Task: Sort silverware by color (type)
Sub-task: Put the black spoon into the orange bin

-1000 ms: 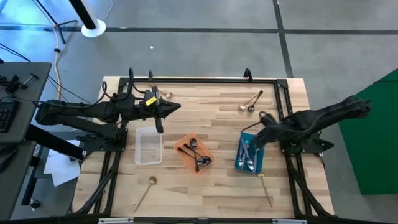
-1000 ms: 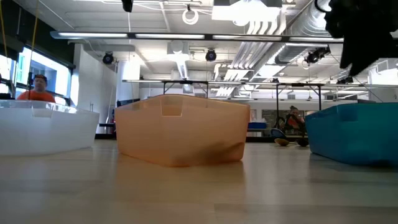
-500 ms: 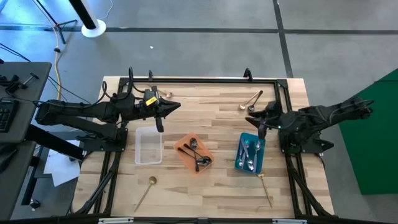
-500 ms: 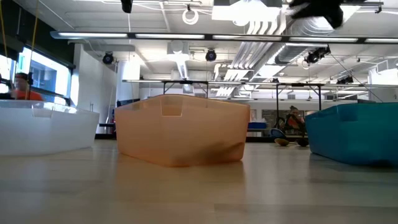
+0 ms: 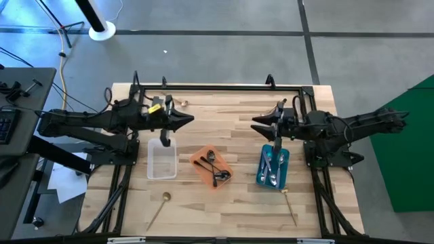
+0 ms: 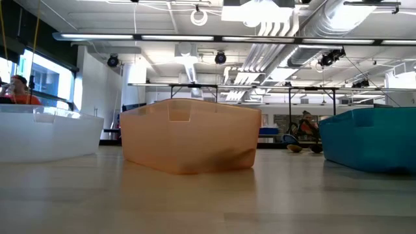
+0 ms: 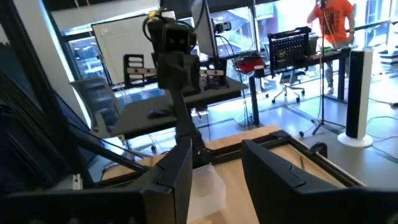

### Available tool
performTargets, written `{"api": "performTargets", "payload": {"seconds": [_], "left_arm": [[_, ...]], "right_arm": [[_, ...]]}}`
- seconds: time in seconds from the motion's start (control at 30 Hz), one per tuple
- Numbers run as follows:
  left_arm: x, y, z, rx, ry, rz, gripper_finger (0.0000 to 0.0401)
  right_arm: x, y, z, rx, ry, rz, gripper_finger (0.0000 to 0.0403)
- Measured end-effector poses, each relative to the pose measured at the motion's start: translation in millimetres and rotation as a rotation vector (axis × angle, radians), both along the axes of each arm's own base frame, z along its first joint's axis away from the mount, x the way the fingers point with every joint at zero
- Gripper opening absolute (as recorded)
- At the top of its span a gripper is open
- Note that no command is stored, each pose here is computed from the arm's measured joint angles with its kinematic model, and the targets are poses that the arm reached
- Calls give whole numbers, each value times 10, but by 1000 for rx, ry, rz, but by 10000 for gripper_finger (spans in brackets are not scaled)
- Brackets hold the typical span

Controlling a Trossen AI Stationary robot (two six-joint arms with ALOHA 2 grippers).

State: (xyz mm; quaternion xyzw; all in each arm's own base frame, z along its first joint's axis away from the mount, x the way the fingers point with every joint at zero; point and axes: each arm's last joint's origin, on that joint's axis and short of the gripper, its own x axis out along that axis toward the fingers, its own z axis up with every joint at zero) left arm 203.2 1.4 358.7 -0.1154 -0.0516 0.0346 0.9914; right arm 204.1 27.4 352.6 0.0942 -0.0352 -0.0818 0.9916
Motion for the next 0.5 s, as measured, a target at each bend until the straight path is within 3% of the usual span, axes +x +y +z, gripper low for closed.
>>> {"api": "performTargets", "payload": {"seconds": [0.3, 0.5], "left_arm": [[-181, 25, 114, 41, -54, 87, 0], [-143, 28, 89, 40, -39, 97, 0]], "right_arm": [[153, -161, -30, -98, -9, 12, 117], [274, -290, -60, -89, -40, 122, 38]]}}
